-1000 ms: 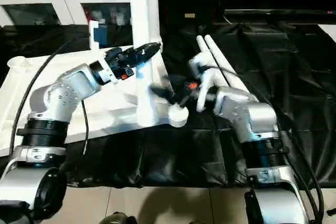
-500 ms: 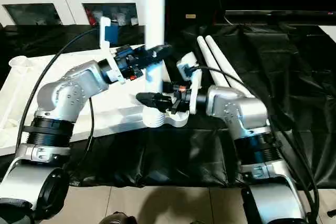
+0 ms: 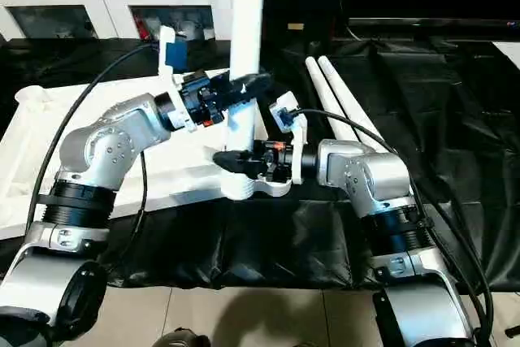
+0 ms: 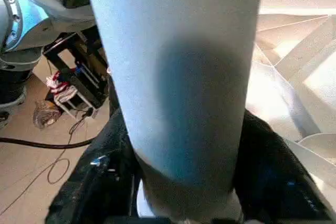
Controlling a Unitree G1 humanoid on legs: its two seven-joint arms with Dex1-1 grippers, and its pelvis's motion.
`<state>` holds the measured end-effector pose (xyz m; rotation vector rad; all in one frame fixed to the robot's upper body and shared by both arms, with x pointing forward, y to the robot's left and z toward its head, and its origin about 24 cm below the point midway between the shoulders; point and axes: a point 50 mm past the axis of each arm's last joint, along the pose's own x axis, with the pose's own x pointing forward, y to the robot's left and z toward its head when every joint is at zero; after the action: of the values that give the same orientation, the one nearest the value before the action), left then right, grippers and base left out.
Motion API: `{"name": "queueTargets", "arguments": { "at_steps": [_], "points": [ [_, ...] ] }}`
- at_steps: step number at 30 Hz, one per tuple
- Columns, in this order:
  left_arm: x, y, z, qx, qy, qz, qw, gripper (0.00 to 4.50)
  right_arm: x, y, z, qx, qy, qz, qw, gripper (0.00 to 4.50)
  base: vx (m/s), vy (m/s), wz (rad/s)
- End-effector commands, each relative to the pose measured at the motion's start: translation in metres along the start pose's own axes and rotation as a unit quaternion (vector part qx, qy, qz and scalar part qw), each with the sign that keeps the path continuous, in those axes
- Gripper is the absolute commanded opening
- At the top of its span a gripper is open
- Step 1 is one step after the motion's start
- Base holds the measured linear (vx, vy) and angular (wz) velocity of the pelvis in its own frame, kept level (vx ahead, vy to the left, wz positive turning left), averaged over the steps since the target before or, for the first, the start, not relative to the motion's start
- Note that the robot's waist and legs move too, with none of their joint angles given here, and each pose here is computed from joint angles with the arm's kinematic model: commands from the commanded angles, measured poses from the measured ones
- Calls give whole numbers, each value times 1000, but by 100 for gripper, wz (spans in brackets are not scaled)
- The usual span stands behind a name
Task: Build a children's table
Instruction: Insert table leg to table base
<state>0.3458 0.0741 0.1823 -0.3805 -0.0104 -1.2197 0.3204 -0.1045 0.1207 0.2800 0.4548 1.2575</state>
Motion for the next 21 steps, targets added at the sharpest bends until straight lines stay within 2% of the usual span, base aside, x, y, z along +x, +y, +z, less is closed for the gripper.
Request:
{"name": "queueTargets", "arguments": {
  "at_steps": [1,10,12,16,21],
  "points": [
    [2,-3,5,18,3,-9,1000,184,3,3,4,-3,-2,13,1000,211,0,0,0],
    [4,-4,4,14,6,-15,1000,183,3,2,2,-9,-1,10,1000,198,0,0,0],
    [5,-5,4,15,8,-22,1000,183,4,0,2,-30,-1,-4,1000,197,0,0,0],
    [5,-5,3,17,12,-28,999,183,5,0,2,-40,1,-5,999,197,0,0,0],
    [6,-7,2,17,12,-35,999,183,5,2,4,-30,-11,4,999,193,0,0,0]
  ]
}}
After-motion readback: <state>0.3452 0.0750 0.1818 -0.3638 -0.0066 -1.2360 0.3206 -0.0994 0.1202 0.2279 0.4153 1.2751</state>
